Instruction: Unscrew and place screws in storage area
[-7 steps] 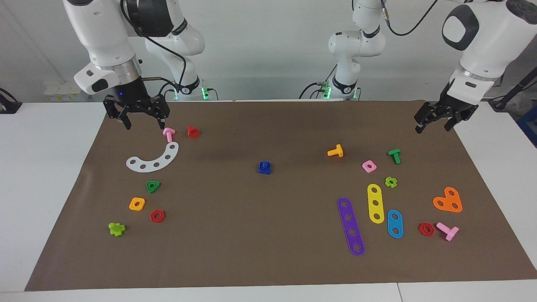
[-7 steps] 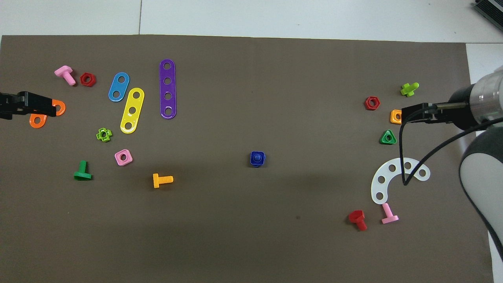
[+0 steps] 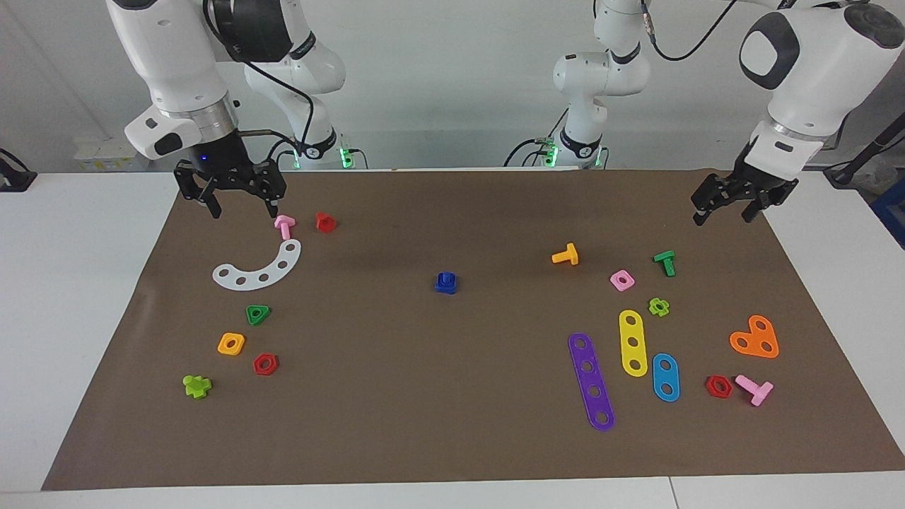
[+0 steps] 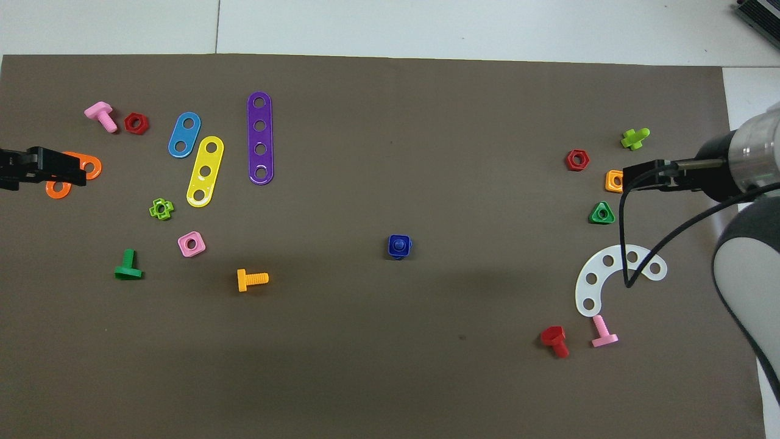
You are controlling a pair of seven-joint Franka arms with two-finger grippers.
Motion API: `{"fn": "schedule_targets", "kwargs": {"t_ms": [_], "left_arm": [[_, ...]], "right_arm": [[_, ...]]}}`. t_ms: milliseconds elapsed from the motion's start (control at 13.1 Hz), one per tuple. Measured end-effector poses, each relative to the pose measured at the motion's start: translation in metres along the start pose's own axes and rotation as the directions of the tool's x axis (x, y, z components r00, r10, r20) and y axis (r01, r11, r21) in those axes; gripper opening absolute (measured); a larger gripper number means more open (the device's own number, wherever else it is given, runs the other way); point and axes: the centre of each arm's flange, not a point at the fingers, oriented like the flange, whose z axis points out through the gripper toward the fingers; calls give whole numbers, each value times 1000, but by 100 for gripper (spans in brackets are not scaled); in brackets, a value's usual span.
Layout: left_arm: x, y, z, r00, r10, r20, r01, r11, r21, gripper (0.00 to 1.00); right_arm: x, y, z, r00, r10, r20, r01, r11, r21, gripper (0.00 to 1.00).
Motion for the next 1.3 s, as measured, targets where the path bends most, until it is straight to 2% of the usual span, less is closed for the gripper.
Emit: {"fn": "schedule_targets", "kwargs": {"t_ms": [153, 458, 764, 993, 1299], "left_arm": [[-3, 51, 11, 998, 64, 3, -64, 998, -5, 100], [-13, 171, 43, 998, 60, -9, -60, 998, -28, 99], [-8, 273, 104, 997, 26, -70, -31, 997, -67, 99], [-23, 337, 138, 994, 60, -94, -68, 994, -82, 99], [-48, 409, 225, 988, 124, -94, -131, 989, -72, 99]], "right_arm": [[0, 0, 0, 1000, 0, 0, 0, 1000, 0, 100], [0, 0, 0, 1000, 0, 0, 0, 1000, 0, 100], [0, 0, 0, 1000, 0, 0, 0, 1000, 0, 100], [0, 0, 0, 1000, 0, 0, 0, 1000, 0, 100], [0, 0, 0, 1000, 0, 0, 0, 1000, 0, 100]]}}
